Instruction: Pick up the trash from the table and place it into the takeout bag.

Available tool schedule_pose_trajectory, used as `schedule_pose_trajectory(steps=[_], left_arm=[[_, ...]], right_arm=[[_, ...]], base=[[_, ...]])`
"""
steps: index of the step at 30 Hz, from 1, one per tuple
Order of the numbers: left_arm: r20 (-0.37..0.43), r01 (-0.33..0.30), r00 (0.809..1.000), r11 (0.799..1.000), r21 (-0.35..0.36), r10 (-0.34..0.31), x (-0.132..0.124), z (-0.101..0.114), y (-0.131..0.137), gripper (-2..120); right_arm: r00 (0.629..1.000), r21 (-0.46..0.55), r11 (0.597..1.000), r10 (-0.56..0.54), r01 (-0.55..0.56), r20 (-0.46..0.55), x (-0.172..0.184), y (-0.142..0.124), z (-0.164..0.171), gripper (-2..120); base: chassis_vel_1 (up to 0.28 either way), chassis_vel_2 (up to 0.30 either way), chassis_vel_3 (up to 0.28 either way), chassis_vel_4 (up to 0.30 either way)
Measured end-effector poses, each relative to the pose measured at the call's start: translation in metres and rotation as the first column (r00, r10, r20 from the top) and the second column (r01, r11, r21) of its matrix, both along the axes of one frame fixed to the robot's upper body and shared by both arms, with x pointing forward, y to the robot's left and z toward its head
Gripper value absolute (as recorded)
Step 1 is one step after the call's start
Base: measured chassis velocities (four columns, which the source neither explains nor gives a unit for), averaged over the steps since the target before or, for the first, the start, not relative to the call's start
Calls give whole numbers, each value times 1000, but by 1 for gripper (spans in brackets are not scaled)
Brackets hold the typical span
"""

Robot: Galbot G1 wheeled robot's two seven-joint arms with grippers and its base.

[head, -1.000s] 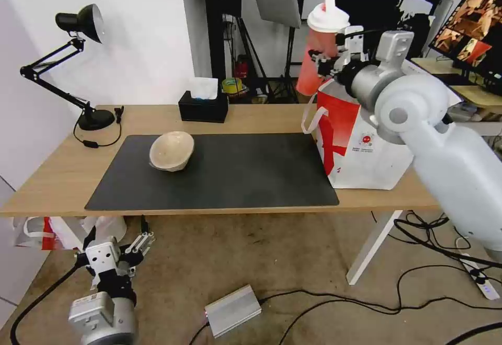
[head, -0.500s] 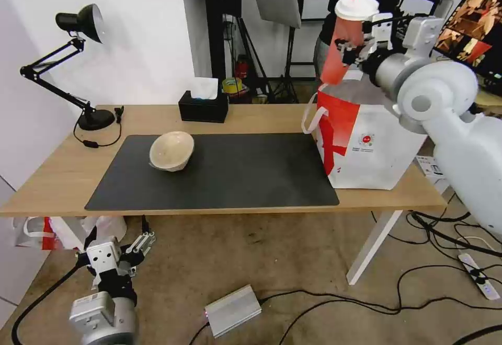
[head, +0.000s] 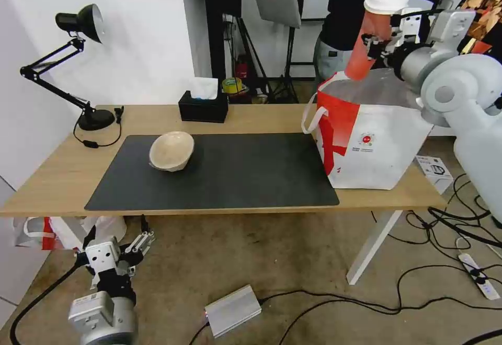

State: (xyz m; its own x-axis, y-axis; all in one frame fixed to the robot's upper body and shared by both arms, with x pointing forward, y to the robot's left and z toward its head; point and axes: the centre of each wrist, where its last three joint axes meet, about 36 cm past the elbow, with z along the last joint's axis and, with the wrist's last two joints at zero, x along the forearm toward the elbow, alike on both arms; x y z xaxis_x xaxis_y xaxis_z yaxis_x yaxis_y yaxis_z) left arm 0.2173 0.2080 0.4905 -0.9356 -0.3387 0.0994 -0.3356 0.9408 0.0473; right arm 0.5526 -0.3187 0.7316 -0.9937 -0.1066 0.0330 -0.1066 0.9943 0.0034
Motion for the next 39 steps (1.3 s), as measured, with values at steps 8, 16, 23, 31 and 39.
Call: schedule_pose_trajectory(steps=[8, 16, 23, 31, 39], left_arm=[[-3, 4, 1000, 1000, 1, -4, 0, -1, 0, 100], [-4, 9, 1000, 1000, 5, -9, 0, -1, 0, 100], [-6, 15, 1000, 1000, 6, -15, 0, -2, 0, 100], [-8, 28, 1000, 1000, 1, -28, -1, -2, -3, 100], [-10, 34, 999, 999, 2, -34, -1, -2, -4, 100]], right_arm=[[999, -2, 999, -33, 33, -31, 3, -13, -18, 5], [997, -5, 998, -57, 56, -60, 3, -23, -34, 5], [993, -11, 997, -76, 75, -95, 0, -32, -53, 5], [985, -25, 994, -112, 110, -129, 0, -38, -74, 5], [979, -29, 991, -133, 130, -152, 0, -39, -84, 5]], base=[[0, 0, 0, 0], [0, 0, 0, 0], [0, 0, 0, 0], [0, 0, 0, 0], [0, 0, 0, 0]])
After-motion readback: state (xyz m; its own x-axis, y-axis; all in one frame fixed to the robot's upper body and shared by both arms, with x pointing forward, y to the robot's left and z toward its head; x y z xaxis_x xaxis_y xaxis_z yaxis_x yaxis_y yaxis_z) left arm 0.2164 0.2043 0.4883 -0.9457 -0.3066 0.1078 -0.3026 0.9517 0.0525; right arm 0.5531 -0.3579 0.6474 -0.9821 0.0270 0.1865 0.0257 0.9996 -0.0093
